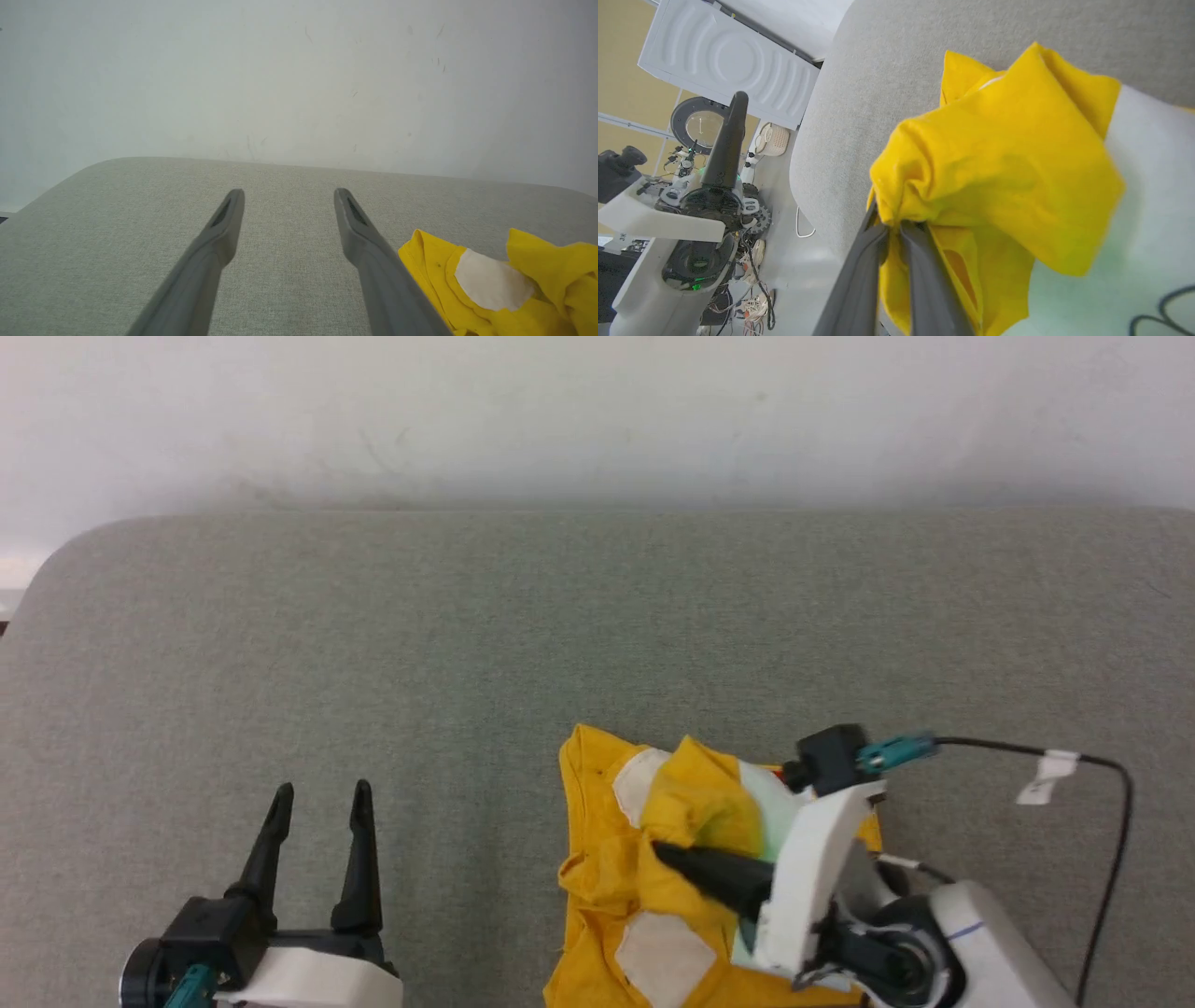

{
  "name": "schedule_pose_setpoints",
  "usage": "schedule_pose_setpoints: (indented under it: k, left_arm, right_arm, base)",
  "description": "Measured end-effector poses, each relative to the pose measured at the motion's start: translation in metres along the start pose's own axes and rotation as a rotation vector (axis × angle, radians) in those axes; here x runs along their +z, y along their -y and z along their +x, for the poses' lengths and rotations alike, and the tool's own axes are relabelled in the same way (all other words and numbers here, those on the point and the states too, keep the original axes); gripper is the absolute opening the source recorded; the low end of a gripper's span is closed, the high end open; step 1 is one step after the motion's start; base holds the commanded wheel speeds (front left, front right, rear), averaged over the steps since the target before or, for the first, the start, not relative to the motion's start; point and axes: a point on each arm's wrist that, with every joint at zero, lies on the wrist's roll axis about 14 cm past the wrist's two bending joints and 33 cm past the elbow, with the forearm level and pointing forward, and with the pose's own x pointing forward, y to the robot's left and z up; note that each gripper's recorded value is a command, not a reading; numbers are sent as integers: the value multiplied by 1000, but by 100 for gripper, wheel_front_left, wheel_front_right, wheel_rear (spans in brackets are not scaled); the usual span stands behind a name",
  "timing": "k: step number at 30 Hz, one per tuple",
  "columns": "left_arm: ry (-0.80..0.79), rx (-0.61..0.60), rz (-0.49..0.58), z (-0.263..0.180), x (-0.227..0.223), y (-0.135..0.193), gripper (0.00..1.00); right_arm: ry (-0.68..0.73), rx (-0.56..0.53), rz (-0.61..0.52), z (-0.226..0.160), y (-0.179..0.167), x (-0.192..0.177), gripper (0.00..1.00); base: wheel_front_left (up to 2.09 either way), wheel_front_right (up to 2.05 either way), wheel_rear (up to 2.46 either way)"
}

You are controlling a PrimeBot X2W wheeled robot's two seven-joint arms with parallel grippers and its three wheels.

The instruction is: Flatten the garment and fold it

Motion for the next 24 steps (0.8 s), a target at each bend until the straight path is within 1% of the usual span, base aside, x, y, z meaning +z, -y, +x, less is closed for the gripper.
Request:
schedule_pose_setpoints:
  k: [1, 2, 3, 4, 6, 9, 12, 15, 17, 19, 22, 24]
  left_arm:
    - [0, 6, -3, -1, 0, -1, 100]
    - [-2, 9, -5, -2, -1, -2, 100]
    - [-4, 13, -6, -3, -1, -3, 100]
    - [-4, 21, -6, -4, -1, -5, 100]
    - [-1, 35, -4, -4, 0, -9, 100]
    - [-6, 49, -3, -6, -1, -14, 100]
    - [-6, 51, -5, -5, -2, -14, 100]
    - [-6, 48, -7, -4, -2, -13, 100]
    - [-2, 43, -15, -3, -1, -11, 100]
    - [2, 37, -18, -1, 0, -9, 100]
    - [10, 27, -22, 1, 2, -6, 100]
    - [15, 19, -23, 2, 3, -3, 100]
  right_arm:
    - [-16, 15, 2, 7, -5, -6, 2]
    - [-34, 21, -2, 14, -7, -12, 27]
    - [-48, 18, -13, 18, -6, -17, 77]
    - [-63, 13, -31, 23, -6, -22, 100]
    - [-86, 15, -51, 30, -6, -29, 100]
    - [-108, 34, -119, 35, -13, -34, 100]
    - [-86, 54, -245, 33, -21, -25, 100]
    - [-21, 65, -392, 25, -28, -8, 100]
    - [46, 62, -464, 16, -30, 7, 100]
    - [143, 49, -514, 5, -30, 27, 100]
    - [339, -25, -622, -20, -21, 69, 100]
    - [469, -111, -679, -44, -7, 95, 100]
  base:
    - [0, 0, 0]
    - [0, 0, 0]
    - [0, 0, 0]
    - [0, 0, 0]
    - [0, 0, 0]
    - [0, 0, 0]
    - [0, 0, 0]
    - [0, 0, 0]
    - [0, 0, 0]
    - [0, 0, 0]
    - [0, 0, 0]
    - [0, 0, 0]
